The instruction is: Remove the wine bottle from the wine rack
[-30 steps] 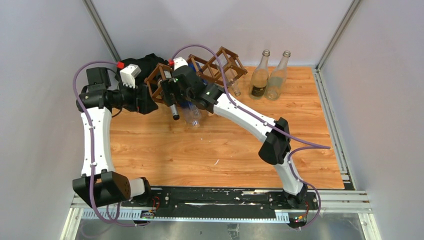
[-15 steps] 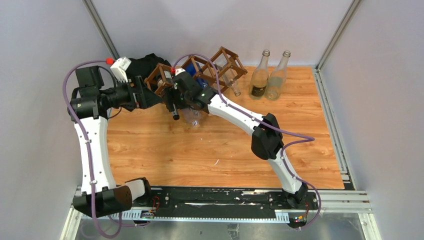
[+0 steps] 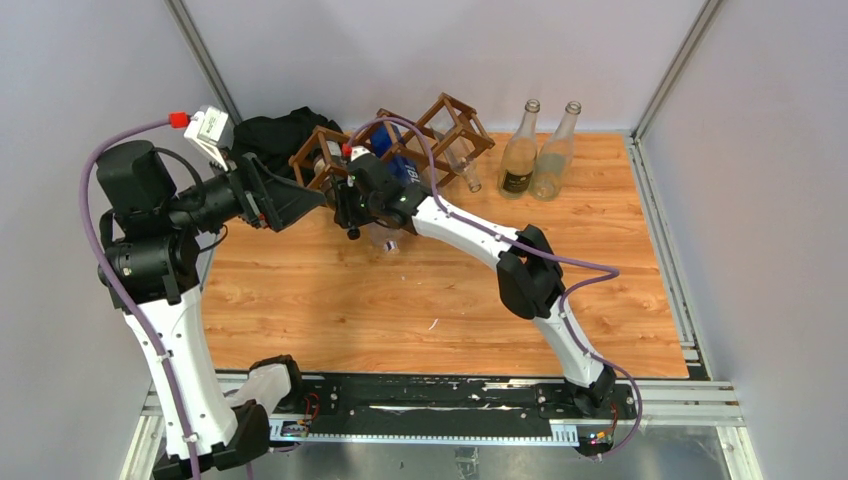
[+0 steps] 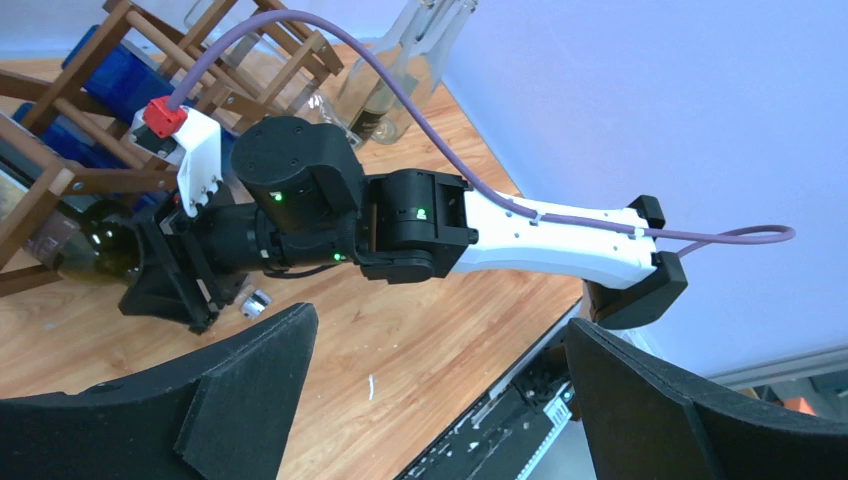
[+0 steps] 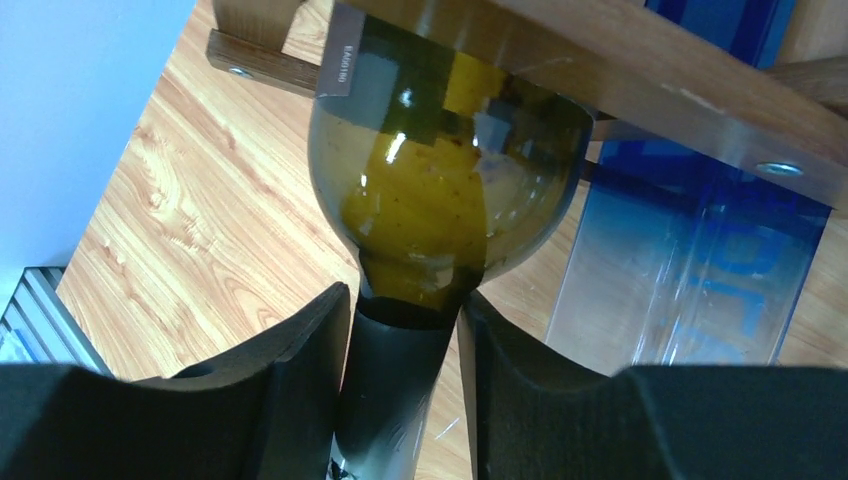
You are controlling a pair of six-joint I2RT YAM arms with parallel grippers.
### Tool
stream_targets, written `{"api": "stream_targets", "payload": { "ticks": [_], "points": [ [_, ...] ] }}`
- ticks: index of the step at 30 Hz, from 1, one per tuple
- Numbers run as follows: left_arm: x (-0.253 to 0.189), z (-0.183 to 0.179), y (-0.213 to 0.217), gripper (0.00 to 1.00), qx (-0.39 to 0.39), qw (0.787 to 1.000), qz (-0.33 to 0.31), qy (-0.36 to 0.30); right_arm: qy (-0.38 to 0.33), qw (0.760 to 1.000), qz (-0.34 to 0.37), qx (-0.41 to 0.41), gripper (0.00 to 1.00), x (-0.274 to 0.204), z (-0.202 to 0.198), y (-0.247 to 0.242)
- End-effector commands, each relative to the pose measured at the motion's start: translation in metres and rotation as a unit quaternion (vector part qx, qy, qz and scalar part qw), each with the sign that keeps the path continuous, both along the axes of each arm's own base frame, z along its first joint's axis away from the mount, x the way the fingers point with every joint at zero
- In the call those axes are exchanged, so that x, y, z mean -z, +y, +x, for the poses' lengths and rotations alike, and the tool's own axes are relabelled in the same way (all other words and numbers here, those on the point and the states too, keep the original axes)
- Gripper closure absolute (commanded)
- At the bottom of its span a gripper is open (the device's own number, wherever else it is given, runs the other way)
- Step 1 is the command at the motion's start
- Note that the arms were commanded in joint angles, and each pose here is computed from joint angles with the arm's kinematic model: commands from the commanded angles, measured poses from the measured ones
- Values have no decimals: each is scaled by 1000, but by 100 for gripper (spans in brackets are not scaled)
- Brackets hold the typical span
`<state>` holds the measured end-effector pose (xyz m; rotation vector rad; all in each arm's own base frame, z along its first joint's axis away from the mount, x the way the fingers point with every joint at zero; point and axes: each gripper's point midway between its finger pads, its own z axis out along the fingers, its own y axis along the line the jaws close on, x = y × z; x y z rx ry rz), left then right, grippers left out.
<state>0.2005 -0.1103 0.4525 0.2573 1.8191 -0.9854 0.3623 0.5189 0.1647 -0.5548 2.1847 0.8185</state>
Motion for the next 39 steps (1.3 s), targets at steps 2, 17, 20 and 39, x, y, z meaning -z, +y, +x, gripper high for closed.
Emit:
{"api": "stream_targets", "payload": {
  "ticks": [2,17,20,39],
  "points": [
    [-5,-11,-13,0,36,995,-66,69,-4,1000,19,3,56,-3,1,3],
    [-9,-10,-15,0,50,992,-81,83,0,999,49,-7,100,-14,-3,10],
    [-12,-8,-14,0,46,992,-82,84,-10,996,88,-27,100,-35,-12,13],
    [-25,-18,-23,0,79,990,-89,78,21,975,204,-83,100,-101,-75,-13]
  ]
}}
